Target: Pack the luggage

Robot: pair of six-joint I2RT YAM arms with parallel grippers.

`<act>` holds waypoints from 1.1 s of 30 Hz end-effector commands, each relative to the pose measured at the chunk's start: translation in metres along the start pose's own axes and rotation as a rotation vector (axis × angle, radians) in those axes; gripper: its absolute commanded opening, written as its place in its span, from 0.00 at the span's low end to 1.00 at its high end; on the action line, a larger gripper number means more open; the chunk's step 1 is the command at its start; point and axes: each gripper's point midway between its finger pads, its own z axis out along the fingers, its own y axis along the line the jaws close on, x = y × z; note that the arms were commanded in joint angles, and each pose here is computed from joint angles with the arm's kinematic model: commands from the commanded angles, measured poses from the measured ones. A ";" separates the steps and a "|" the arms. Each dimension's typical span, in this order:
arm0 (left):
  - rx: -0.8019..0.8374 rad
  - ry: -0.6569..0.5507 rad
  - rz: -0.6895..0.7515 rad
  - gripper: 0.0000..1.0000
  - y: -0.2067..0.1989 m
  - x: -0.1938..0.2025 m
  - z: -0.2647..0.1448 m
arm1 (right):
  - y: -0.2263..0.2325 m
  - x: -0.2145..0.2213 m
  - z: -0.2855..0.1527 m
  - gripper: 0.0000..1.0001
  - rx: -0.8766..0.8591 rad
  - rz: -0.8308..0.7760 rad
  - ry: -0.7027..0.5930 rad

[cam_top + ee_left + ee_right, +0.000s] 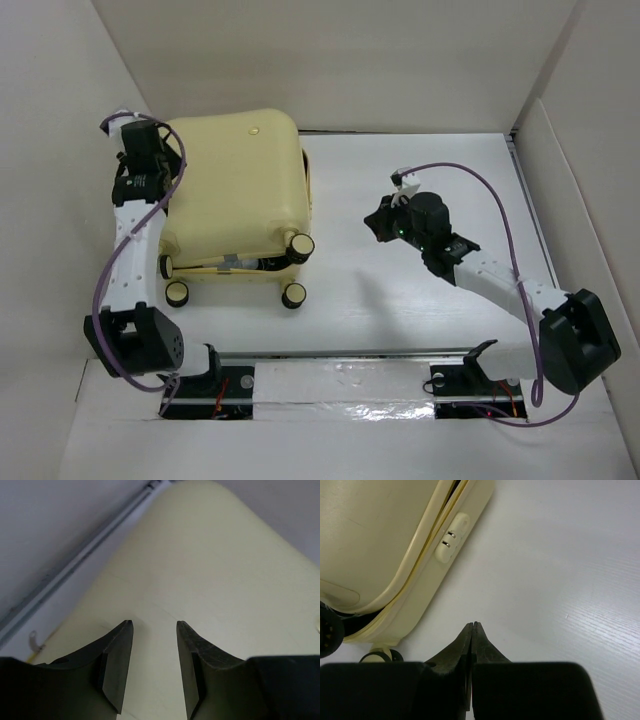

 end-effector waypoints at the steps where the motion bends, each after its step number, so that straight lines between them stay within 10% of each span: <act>1: -0.125 -0.191 -0.145 0.37 0.042 -0.062 -0.010 | 0.008 -0.019 -0.005 0.00 -0.015 -0.024 -0.074; 20: -0.611 0.130 0.023 0.23 0.189 0.054 0.091 | 0.022 -0.021 -0.009 0.00 -0.047 -0.039 -0.079; 33: -0.311 0.304 -0.097 0.21 0.113 0.150 0.085 | 0.014 -0.028 -0.016 0.00 0.001 -0.034 -0.112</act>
